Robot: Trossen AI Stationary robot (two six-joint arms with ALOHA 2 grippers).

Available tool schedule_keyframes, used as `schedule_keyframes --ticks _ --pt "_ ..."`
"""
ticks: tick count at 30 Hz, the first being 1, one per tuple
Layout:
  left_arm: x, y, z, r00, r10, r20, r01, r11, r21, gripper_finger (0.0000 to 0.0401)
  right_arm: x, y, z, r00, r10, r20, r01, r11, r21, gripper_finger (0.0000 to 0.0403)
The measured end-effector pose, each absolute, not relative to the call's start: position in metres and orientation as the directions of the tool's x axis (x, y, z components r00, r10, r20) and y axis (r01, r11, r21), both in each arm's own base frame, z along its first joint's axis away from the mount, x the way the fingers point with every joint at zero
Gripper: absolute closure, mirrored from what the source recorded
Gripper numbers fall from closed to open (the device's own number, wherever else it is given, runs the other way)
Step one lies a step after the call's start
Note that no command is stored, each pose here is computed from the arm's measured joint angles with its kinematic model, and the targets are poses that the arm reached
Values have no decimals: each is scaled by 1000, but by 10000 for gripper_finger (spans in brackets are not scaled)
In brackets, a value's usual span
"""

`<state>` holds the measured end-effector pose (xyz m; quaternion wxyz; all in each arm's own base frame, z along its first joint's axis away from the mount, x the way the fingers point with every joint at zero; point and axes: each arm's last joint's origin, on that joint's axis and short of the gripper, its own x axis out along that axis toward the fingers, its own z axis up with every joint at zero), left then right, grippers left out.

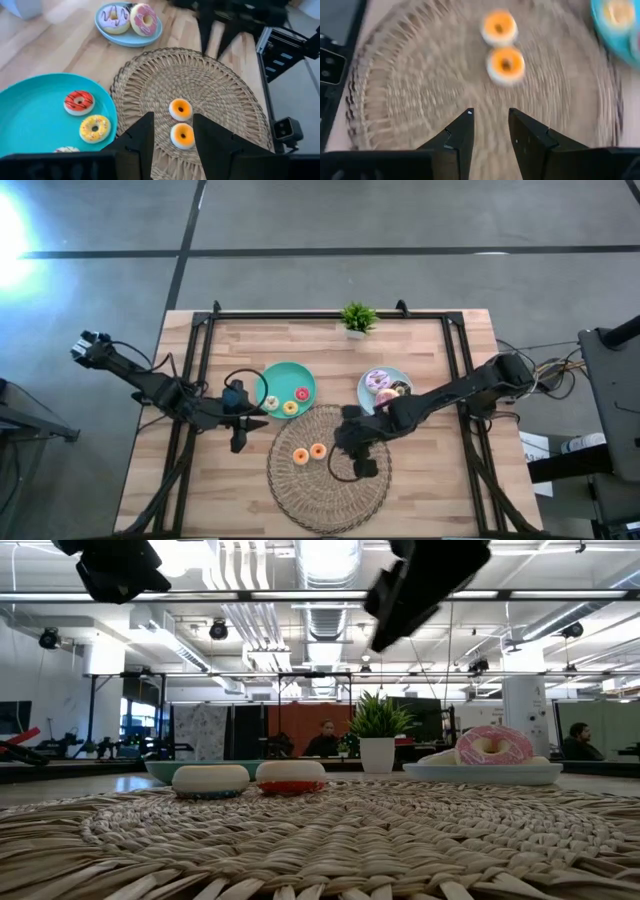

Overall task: Pick & Place donuts
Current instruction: Put the small red doughnut on the green plate

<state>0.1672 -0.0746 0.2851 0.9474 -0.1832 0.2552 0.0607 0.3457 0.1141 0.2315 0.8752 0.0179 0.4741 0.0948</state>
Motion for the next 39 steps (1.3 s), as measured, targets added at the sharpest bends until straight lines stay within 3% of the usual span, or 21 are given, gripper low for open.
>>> schedule_keyframes --ticks 7,18,39 --pt "167 -74 284 860 27 -510 -221 919 -326 291 376 126 207 547 248 -799 -362 931 41 269" --pt "167 -74 284 855 30 -517 -250 898 -362 291 410 137 174 500 230 -835 -428 904 -8 215" --pt "166 -73 283 851 48 -523 -267 897 -352 291 411 134 142 469 117 -875 -380 921 -81 258"
